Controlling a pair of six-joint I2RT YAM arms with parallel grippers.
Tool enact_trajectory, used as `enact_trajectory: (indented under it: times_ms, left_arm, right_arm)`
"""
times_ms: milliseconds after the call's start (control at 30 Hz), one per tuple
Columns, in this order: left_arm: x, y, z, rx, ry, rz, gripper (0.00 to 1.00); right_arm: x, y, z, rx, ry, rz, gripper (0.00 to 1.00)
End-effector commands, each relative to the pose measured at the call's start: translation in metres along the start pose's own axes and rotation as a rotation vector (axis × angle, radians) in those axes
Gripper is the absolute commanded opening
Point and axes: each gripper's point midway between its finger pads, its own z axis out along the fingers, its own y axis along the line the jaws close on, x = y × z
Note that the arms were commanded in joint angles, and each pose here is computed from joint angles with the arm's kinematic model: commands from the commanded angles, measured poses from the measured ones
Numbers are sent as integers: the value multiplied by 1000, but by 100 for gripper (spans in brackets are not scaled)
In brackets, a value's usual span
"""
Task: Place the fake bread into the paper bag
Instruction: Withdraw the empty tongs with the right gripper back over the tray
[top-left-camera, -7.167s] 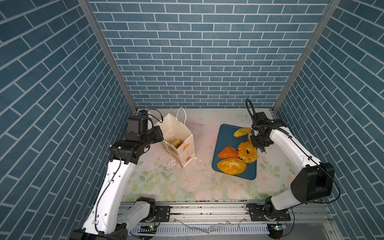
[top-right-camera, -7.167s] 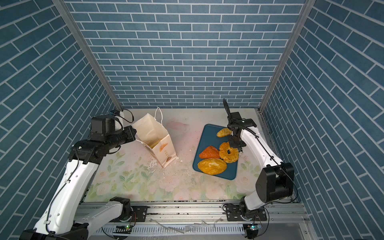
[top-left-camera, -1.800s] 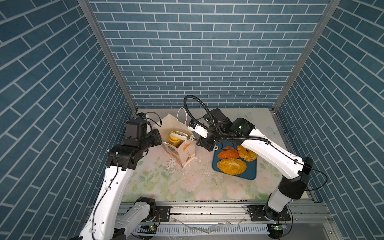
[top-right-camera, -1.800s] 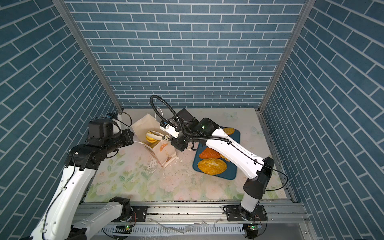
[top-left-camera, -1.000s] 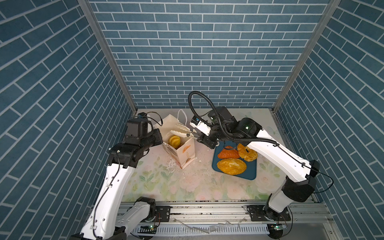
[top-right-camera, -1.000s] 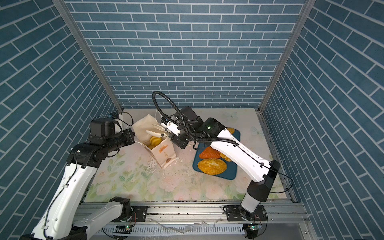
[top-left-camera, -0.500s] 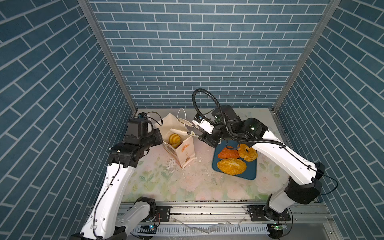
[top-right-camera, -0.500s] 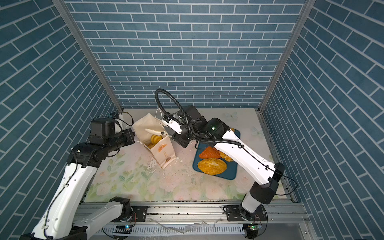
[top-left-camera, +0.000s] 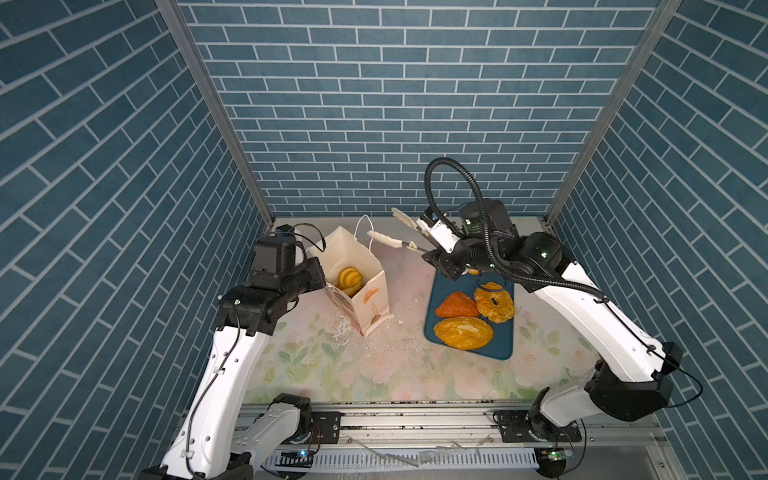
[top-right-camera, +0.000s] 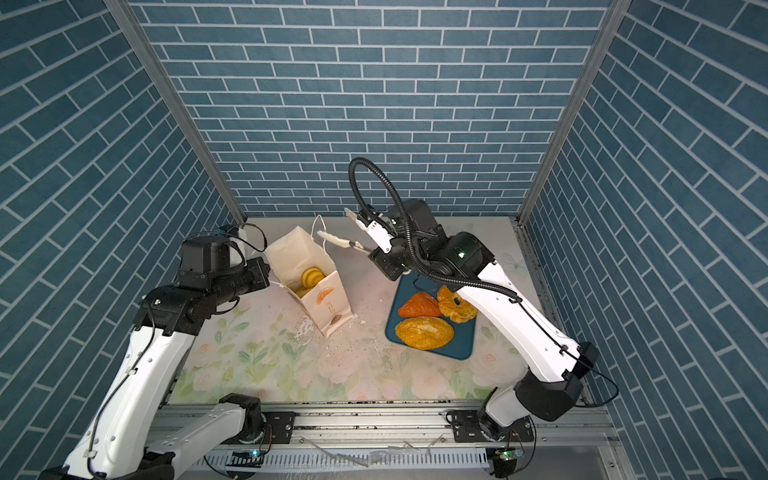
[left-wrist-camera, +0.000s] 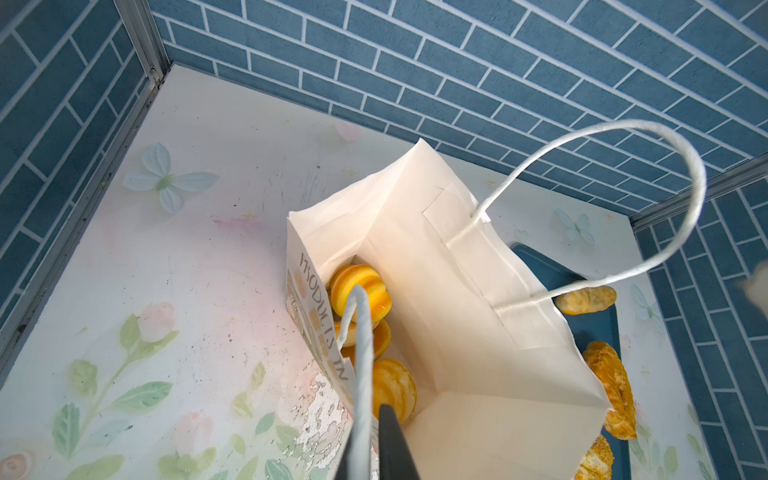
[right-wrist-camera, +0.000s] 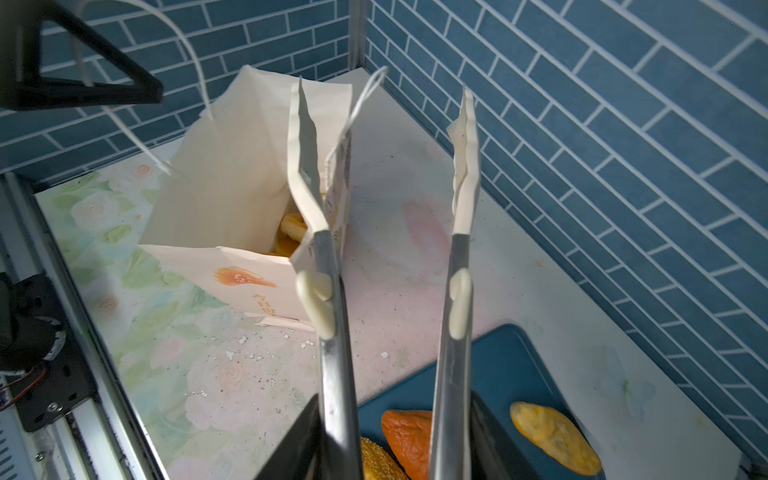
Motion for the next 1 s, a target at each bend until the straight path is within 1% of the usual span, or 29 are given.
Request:
enact_trajectory:
  times_ms: [0, 200, 300, 433, 600, 733, 867, 967]
  left_arm:
    - [-5, -3, -5, 8, -18, 8, 10]
    - [-6, -4, -3, 10, -18, 10, 10]
    - [-6, -4, -2, 9, -14, 10, 10]
    - [-6, -4, -1, 11, -14, 8, 10]
    - [-3, -2, 0, 6, -6, 6, 10]
    - [0, -1, 3, 3, 1, 6, 10]
    - [1, -1, 4, 3, 5, 3, 10]
    - [1, 0, 3, -2, 1, 7, 10]
  right_arm:
    - [10, -35, -21, 103, -10, 98, 51]
    - [56, -87, -29, 273, 108, 230, 51]
    - [83, -108, -27, 332, 163, 317, 51]
    - [118, -125, -18, 370, 225, 443, 50]
    - [171, -144, -6, 421, 356, 639, 50]
    - [197, -150, 7, 412, 410, 708, 48]
    - [225, -158, 16, 447, 492, 753, 48]
    - [240, -163, 21, 456, 506, 808, 49]
